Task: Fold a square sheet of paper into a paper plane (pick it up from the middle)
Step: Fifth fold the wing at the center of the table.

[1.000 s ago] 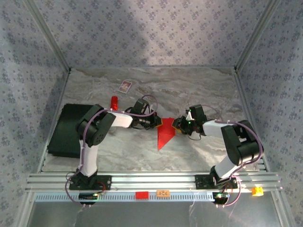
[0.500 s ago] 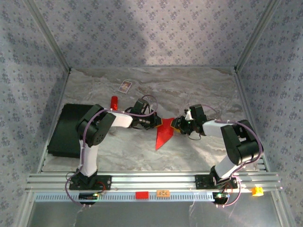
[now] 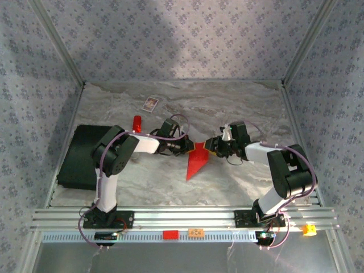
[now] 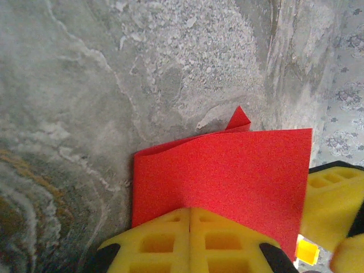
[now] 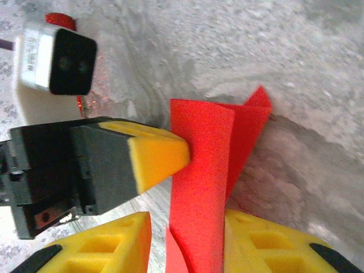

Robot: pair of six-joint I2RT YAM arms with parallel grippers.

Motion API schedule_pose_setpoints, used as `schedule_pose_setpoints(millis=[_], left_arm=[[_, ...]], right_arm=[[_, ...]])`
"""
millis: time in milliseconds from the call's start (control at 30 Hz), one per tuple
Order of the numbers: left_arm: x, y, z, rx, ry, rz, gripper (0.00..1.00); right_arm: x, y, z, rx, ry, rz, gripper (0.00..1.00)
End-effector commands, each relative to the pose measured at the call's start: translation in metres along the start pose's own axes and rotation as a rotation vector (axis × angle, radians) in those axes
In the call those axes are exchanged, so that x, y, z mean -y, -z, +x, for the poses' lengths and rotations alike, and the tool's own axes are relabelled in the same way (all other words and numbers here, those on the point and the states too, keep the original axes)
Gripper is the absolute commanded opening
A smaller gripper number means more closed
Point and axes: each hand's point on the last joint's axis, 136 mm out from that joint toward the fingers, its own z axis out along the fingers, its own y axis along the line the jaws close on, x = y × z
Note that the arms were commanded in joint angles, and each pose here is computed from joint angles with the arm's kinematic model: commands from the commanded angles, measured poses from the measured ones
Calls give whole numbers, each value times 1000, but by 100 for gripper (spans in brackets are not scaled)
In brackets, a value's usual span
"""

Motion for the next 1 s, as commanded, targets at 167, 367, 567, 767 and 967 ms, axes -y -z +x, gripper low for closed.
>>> schedule_pose_setpoints(millis=[167, 367, 567, 767, 967], left_arm=[[-32, 1, 15, -43, 67, -101, 0], [-30, 2, 14, -35, 63, -98, 0], [-27, 3, 13, -33, 62, -92, 0], [-28, 3, 14, -31, 64, -93, 0], [-28, 4, 13, -27, 65, -90, 0]], right_arm=[[-3, -7, -4, -35, 27, -51, 38], [8, -7, -2, -31, 2, -25, 37], [16, -10, 4, -44, -16, -17, 36], [19, -13, 8, -56, -29, -23, 34], [20, -14, 11, -65, -40, -38, 31]])
